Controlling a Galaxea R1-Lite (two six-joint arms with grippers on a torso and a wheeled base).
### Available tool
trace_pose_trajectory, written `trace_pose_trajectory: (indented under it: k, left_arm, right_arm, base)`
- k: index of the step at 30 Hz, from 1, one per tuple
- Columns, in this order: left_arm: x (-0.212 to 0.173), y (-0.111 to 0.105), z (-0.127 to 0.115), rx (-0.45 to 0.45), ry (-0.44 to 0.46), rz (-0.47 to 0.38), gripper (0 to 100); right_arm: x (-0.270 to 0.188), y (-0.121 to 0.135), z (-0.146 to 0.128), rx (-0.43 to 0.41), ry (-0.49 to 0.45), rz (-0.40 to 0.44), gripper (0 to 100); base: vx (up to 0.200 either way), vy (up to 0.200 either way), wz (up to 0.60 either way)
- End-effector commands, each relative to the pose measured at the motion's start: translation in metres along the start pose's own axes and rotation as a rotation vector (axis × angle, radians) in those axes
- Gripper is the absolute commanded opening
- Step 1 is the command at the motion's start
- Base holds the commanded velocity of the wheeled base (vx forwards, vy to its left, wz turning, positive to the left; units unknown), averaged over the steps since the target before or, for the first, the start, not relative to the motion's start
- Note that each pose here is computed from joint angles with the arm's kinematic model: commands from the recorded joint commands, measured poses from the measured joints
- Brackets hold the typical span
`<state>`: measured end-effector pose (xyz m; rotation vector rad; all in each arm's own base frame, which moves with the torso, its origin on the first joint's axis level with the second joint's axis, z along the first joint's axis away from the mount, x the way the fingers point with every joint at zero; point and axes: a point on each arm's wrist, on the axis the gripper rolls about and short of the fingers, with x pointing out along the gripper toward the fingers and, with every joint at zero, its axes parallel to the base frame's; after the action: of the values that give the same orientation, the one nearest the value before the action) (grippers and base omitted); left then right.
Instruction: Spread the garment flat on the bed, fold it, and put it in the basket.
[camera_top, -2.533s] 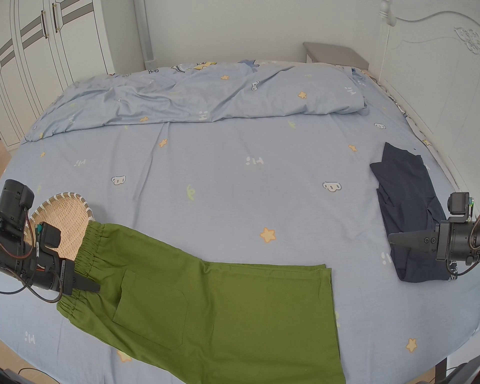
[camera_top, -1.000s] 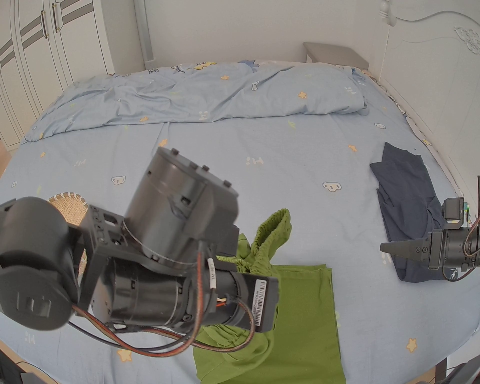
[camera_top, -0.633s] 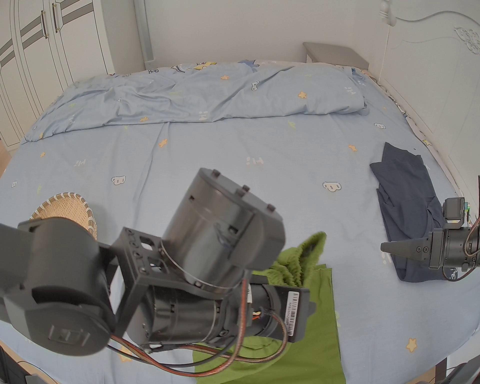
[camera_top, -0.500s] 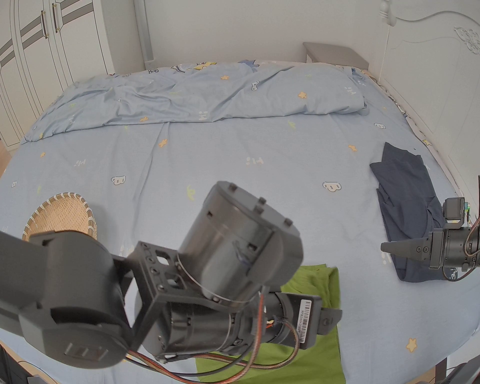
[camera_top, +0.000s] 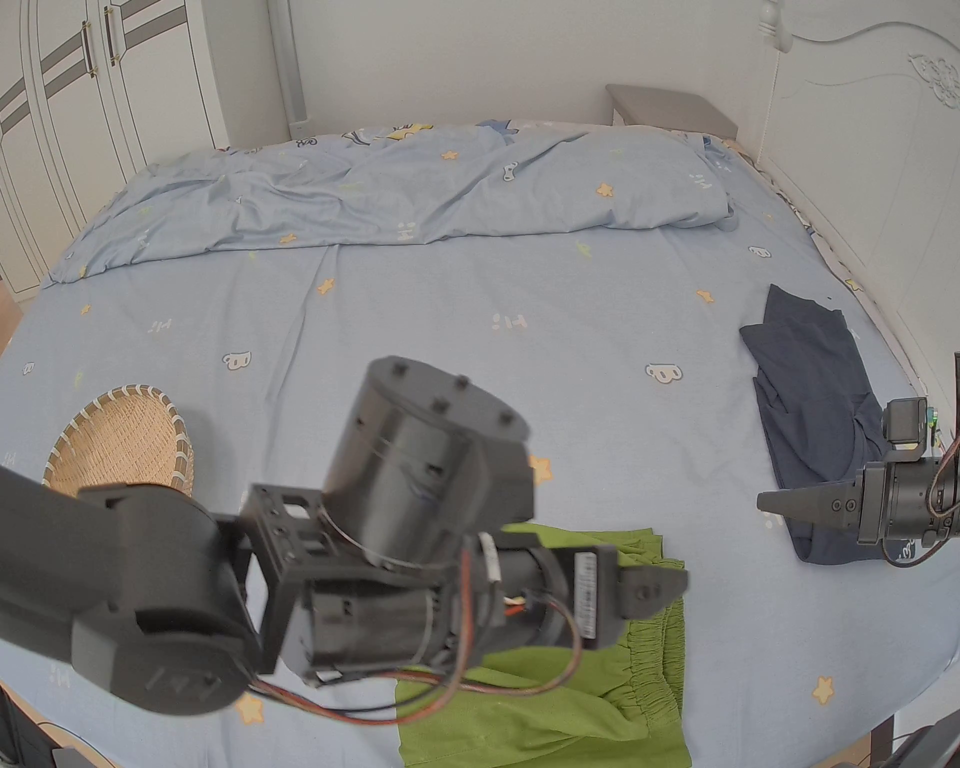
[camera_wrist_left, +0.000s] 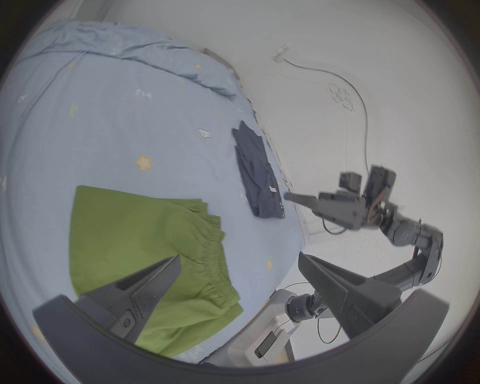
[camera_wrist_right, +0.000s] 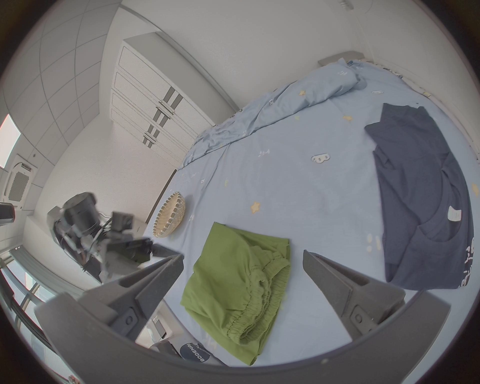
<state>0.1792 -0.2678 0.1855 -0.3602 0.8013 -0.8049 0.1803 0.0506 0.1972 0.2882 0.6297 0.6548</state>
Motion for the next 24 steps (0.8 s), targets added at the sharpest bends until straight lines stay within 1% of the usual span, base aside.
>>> trace_pose_trajectory:
  k: [1,3,5,6,7,8,9,11,12,14,15,20,21,24]
  left_arm:
    - [-0.046,0.058,0.025,-0.119,-0.03,0.001,100]
    - [-0.06,0.084,0.028,-0.174,-0.004,-0.022,100]
    - [-0.068,0.112,0.02,-0.239,0.049,-0.041,100]
    - [-0.07,0.122,0.016,-0.257,0.068,-0.051,100]
    - [-0.07,0.122,0.016,-0.257,0.068,-0.051,100]
    - [-0.072,0.143,0.01,-0.26,0.095,-0.064,100]
    - [-0.065,0.161,0.004,-0.264,0.123,-0.05,100]
    - [-0.049,0.185,-0.002,-0.25,0.162,-0.016,100]
    - [-0.042,0.193,-0.006,-0.242,0.184,-0.006,100]
    - [-0.031,0.204,-0.011,-0.25,0.221,0.01,100]
    - [-0.027,0.206,-0.012,-0.256,0.229,0.013,100]
    - [-0.019,0.209,-0.014,-0.264,0.25,0.013,100]
    - [-0.019,0.209,-0.014,-0.264,0.25,0.013,100]
    - [-0.012,0.211,-0.018,-0.266,0.275,0.014,100]
  right_arm:
    - [0.009,0.015,-0.011,-0.01,0.077,0.112,100]
    - [0.016,0.024,-0.02,-0.015,0.132,0.167,100]
    - [0.023,0.031,-0.031,-0.023,0.194,0.217,100]
    - [0.027,0.033,-0.035,-0.025,0.223,0.233,100]
    - [0.027,0.033,-0.035,-0.025,0.223,0.233,100]
    - [0.042,0.034,-0.046,-0.018,0.309,0.256,100]
    - [0.053,0.032,-0.052,-0.009,0.363,0.258,100]
    - [0.066,0.026,-0.064,0.02,0.441,0.246,100]
    - [0.07,0.023,-0.068,0.028,0.465,0.243,100]
    - [0.077,0.019,-0.075,0.039,0.498,0.261,100]
    - [0.08,0.018,-0.075,0.041,0.499,0.278,100]
    - [0.087,0.017,-0.075,0.051,0.503,0.355,100]
    - [0.087,0.017,-0.075,0.051,0.503,0.355,100]
    - [0.096,0.014,-0.084,0.072,0.557,0.361,100]
  base:
    - [0.0,0.0,0.0]
    - [0.0,0.0,0.0]
    - [0.0,0.0,0.0]
    - [0.0,0.0,0.0]
    - [0.0,0.0,0.0]
    - [0.0,0.0,0.0]
    - [0.0,0.0,0.0]
    - [0.0,0.0,0.0]
    - [0.0,0.0,0.0]
    - [0.0,0.0,0.0]
    - [0.0,0.0,0.0]
    - [0.0,0.0,0.0]
    - [0.0,0.0,0.0]
    - [0.0,0.0,0.0]
